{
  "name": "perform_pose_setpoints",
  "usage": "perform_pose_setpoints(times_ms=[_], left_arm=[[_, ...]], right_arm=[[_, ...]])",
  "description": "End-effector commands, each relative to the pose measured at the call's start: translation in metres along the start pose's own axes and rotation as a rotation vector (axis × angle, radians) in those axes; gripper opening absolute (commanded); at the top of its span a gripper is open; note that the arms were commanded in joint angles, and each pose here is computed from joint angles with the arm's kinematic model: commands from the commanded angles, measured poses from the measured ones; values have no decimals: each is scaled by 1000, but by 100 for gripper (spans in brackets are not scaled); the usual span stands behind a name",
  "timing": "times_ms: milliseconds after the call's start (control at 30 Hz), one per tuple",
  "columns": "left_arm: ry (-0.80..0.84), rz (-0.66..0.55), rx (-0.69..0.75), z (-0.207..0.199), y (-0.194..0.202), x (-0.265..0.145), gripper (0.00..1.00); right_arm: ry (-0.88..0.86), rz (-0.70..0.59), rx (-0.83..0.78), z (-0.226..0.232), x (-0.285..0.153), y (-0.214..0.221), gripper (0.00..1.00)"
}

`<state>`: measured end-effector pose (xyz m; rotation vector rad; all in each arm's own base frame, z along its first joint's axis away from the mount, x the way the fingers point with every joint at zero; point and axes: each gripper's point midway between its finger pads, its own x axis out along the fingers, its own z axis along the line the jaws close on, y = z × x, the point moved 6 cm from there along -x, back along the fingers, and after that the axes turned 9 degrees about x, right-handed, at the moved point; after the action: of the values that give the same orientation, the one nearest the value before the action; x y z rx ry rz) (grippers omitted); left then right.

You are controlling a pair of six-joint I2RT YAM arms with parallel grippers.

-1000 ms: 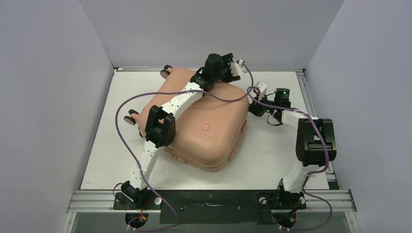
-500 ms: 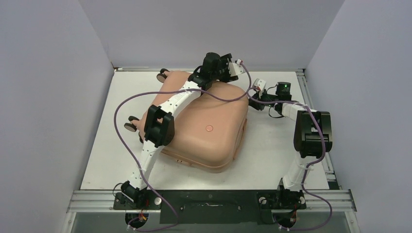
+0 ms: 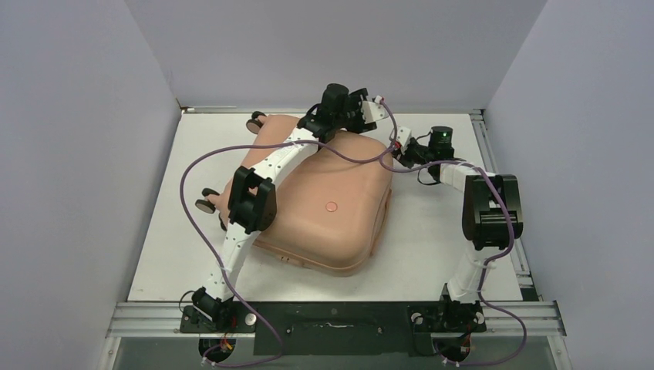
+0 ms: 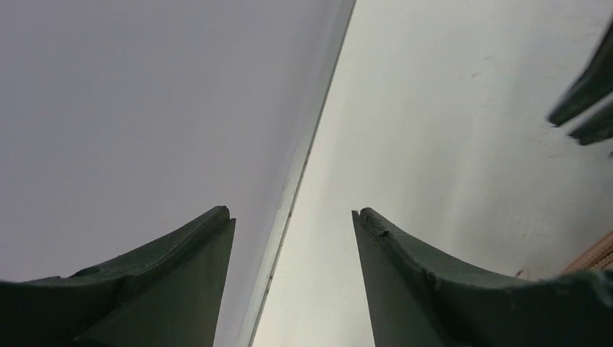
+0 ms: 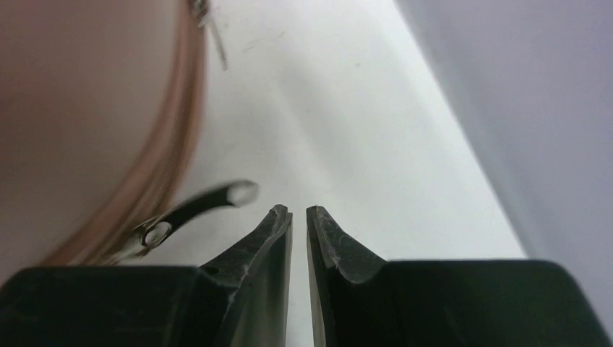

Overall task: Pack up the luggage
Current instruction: Zip the luggage at the center of the board.

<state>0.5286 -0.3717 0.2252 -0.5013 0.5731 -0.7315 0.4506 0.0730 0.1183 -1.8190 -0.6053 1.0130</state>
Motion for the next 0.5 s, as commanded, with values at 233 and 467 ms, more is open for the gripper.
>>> perform_pose_setpoints(times_ms=[233, 467], left_arm=[[209, 78, -224, -42, -14, -21, 90], [-176, 173, -329, 80, -22, -89, 96]], right_arm=[[95, -93, -222, -13, 0, -49, 20], [227, -100, 3, -28, -51, -43, 45]])
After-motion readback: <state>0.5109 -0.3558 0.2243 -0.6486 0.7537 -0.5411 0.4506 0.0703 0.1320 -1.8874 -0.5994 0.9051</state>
